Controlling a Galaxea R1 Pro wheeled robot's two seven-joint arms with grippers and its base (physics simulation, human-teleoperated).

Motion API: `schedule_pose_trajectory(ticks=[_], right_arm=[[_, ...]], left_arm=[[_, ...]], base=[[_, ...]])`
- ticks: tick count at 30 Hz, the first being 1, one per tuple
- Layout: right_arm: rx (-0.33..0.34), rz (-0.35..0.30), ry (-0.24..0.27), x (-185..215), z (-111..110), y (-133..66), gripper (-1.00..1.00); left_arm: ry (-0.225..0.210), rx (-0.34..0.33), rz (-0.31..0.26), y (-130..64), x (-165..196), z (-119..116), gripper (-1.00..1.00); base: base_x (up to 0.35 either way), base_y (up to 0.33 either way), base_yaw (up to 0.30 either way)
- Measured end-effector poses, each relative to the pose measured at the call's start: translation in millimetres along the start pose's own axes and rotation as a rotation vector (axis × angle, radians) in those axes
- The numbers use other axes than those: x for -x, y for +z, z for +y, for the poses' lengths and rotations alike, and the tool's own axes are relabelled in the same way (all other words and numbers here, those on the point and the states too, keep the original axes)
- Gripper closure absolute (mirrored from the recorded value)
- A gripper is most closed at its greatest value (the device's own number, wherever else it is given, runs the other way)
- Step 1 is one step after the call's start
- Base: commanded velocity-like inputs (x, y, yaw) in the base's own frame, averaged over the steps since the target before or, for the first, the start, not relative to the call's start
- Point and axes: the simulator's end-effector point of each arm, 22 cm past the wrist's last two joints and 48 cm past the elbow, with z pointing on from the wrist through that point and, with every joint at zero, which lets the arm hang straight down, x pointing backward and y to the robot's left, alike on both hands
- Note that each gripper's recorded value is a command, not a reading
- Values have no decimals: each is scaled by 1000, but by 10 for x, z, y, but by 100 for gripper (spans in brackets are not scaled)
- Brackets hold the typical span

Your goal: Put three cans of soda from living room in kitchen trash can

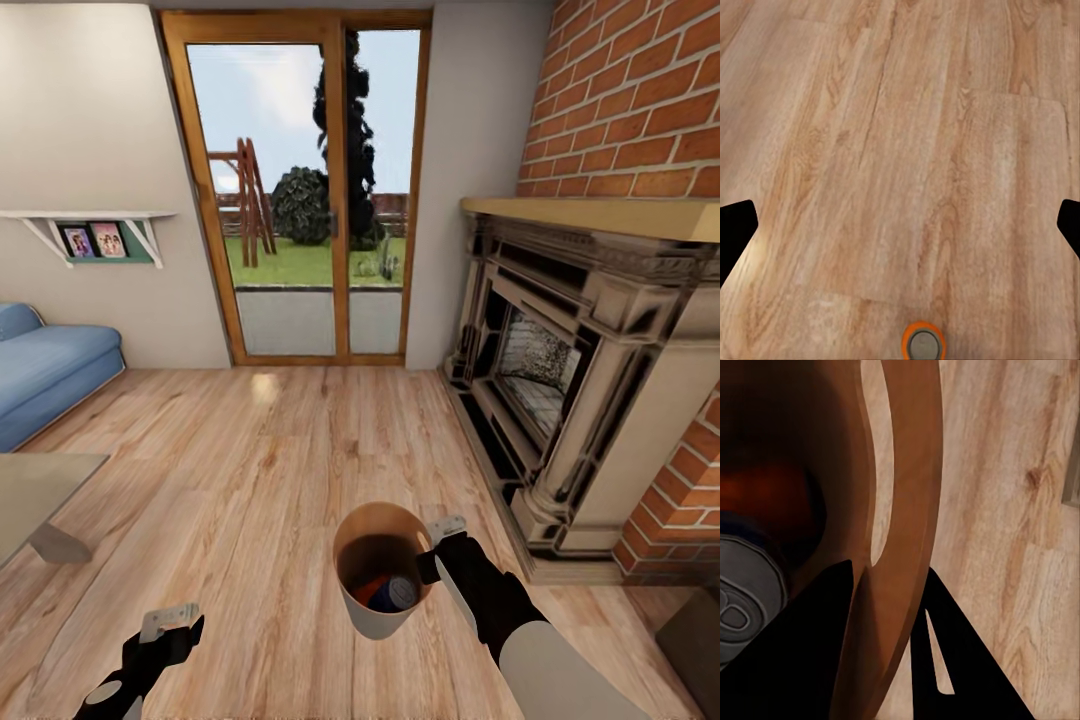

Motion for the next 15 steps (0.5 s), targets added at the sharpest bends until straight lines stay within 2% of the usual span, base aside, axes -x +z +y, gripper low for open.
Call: schedule_pose_trajectory(ticks=[10,15], right_arm=[[5,16,1,-66,21,65,100],[6,24,-1,-99,28,98,100]], left_arm=[[3,1,14,19,-73,1,-100],[5,1,21,29,-109,3,-100]], base=[[3,0,0],[112,0,0]])
